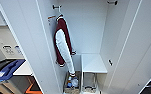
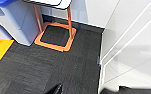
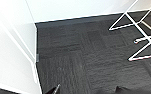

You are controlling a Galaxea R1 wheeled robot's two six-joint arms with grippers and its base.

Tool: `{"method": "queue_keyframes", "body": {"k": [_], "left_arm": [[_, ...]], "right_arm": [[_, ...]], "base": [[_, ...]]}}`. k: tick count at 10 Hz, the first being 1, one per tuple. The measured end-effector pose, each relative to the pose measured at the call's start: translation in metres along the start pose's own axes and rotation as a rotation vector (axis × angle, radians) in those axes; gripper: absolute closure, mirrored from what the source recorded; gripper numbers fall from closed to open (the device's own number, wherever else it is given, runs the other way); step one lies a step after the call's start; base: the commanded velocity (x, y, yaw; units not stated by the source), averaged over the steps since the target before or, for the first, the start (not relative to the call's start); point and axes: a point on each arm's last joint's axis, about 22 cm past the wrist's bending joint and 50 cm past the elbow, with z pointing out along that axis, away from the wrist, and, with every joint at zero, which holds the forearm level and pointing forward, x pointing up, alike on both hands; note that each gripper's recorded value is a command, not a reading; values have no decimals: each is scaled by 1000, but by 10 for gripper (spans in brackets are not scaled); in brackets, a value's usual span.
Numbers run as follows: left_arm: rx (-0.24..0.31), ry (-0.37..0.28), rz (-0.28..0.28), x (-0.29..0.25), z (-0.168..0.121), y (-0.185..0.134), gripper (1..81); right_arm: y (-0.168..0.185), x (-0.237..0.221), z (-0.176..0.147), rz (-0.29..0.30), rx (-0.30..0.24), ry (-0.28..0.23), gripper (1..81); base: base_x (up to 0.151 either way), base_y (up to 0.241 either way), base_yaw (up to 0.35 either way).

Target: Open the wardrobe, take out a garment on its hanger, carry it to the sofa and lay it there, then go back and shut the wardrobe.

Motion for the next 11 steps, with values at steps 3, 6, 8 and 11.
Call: {"method": "queue_keyframes", "body": {"k": [3,6,8,11], "left_arm": [[43,85,-1,112,-19,-9,10],[50,100,-22,190,-24,11,10],[-16,59,-33,212,-7,63,10],[-142,-5,-105,225,8,135,10]], "right_arm": [[39,129,-16,48,-86,149,10],[27,206,-27,151,-67,194,10],[-12,214,-23,244,21,146,10],[-107,228,-23,416,233,63,10]], "base": [[0,0,0],[0,0,0],[0,0,0],[0,0,0]]}}
